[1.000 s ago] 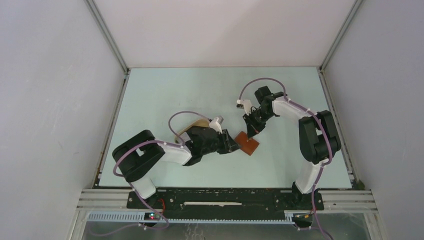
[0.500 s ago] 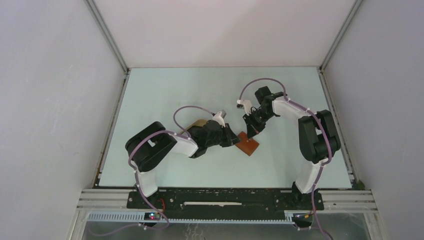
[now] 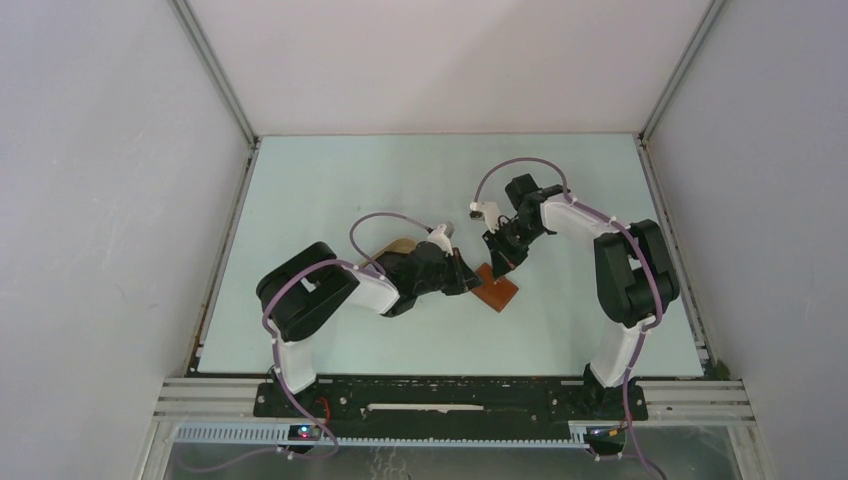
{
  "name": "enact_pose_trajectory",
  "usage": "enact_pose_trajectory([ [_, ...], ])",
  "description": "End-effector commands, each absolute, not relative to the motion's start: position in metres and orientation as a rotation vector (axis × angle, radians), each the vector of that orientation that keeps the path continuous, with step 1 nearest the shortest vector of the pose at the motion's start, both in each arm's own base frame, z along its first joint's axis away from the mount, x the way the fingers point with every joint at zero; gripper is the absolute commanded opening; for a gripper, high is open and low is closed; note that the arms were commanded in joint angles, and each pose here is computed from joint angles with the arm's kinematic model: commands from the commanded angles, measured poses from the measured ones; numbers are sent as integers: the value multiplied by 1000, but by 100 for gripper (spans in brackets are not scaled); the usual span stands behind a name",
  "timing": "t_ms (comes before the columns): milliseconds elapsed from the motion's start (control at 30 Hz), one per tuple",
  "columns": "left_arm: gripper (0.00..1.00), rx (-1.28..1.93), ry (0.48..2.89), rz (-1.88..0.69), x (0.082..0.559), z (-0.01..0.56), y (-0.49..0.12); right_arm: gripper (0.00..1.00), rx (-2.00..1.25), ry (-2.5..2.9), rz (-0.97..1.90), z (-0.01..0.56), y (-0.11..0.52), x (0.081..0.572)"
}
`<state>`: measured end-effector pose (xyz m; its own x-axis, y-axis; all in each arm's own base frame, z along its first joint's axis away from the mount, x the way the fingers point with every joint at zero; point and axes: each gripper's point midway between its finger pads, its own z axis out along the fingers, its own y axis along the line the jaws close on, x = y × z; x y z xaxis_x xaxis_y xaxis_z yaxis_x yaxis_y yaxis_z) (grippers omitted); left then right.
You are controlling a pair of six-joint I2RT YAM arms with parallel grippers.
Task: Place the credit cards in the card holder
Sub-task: Close the card holder at the center of the board.
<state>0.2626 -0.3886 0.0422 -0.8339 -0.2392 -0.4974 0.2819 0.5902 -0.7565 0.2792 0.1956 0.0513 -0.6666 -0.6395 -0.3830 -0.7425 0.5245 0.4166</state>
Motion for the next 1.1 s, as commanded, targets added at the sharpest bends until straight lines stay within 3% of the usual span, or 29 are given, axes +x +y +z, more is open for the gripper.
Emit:
enact_pose_trajectory([
  [0,0,34,2280,-1151,262,33,-387,0,-1214,2541,867,62,207,279],
  [1067,0,4,2296,-1141,258,32,-386,0,-1313,2555,822,59,210,257],
])
